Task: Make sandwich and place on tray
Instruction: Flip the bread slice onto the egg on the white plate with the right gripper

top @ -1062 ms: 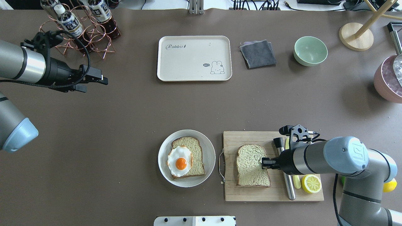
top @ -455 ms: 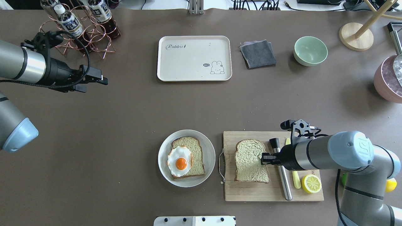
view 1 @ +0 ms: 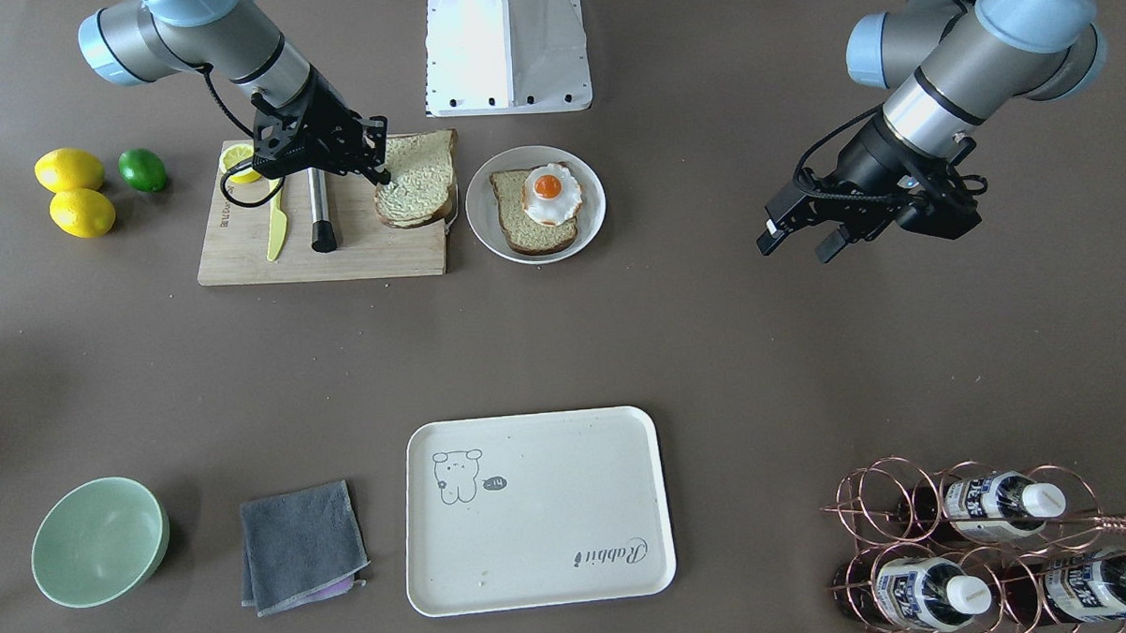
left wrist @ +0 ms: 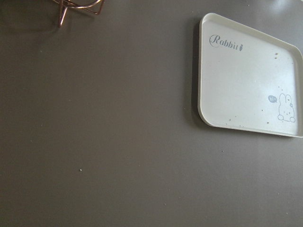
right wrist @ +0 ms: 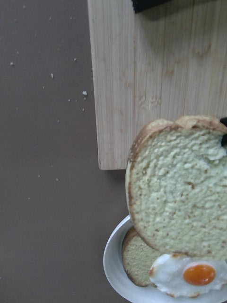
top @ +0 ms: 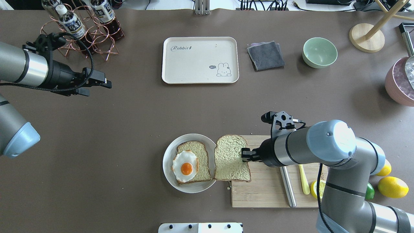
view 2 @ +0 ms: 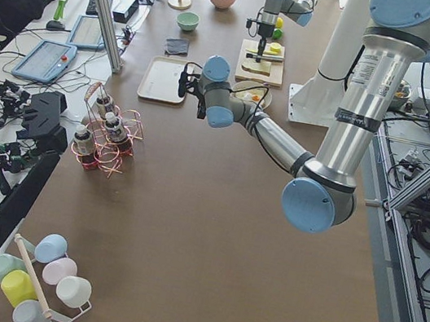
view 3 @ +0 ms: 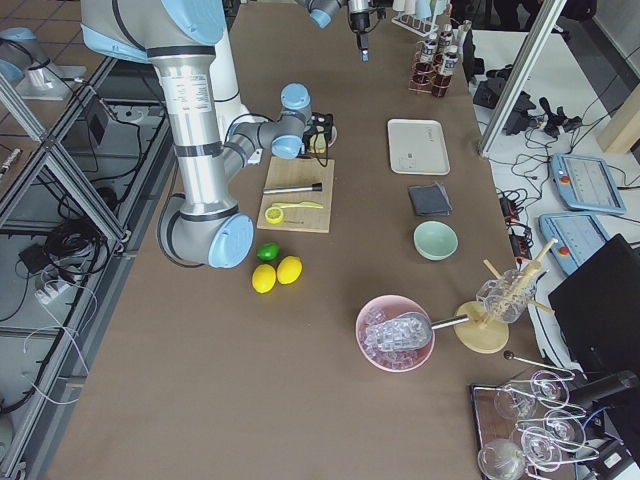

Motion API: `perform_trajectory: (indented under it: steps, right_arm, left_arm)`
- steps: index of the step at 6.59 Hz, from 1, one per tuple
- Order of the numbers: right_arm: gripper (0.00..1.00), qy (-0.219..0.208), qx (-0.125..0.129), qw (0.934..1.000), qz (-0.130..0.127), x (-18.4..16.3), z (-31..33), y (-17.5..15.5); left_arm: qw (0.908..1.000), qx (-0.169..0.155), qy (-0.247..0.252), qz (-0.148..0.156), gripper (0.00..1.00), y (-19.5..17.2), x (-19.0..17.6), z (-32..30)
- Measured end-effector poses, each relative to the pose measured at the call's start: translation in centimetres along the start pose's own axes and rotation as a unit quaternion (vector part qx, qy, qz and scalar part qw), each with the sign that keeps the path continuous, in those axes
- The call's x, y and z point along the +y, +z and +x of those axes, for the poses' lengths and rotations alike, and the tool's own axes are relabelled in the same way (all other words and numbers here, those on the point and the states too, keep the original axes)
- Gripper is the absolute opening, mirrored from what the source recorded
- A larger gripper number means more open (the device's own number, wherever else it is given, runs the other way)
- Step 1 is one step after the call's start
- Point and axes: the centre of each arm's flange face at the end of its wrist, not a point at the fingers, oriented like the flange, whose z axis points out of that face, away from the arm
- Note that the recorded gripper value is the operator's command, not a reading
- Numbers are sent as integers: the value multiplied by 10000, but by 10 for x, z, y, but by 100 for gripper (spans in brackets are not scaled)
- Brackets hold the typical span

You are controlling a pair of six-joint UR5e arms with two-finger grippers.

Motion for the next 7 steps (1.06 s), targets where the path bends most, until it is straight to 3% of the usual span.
perform_trajectory:
  steps: [2, 6, 7]
  right_arm:
    - [0, -77, 209, 9997, 121, 7, -68, 18]
    - [0, -252, 552, 9974, 395, 11, -107, 79]
    - [89, -324, 615, 9967, 411, 12, -106, 86]
  left_arm:
    - [9999, -53, 48, 73, 98, 11, 8, 3]
    - [9998, -129, 70, 108, 98, 23, 14, 1]
    - [9998, -140, 64, 105, 98, 24, 13, 0]
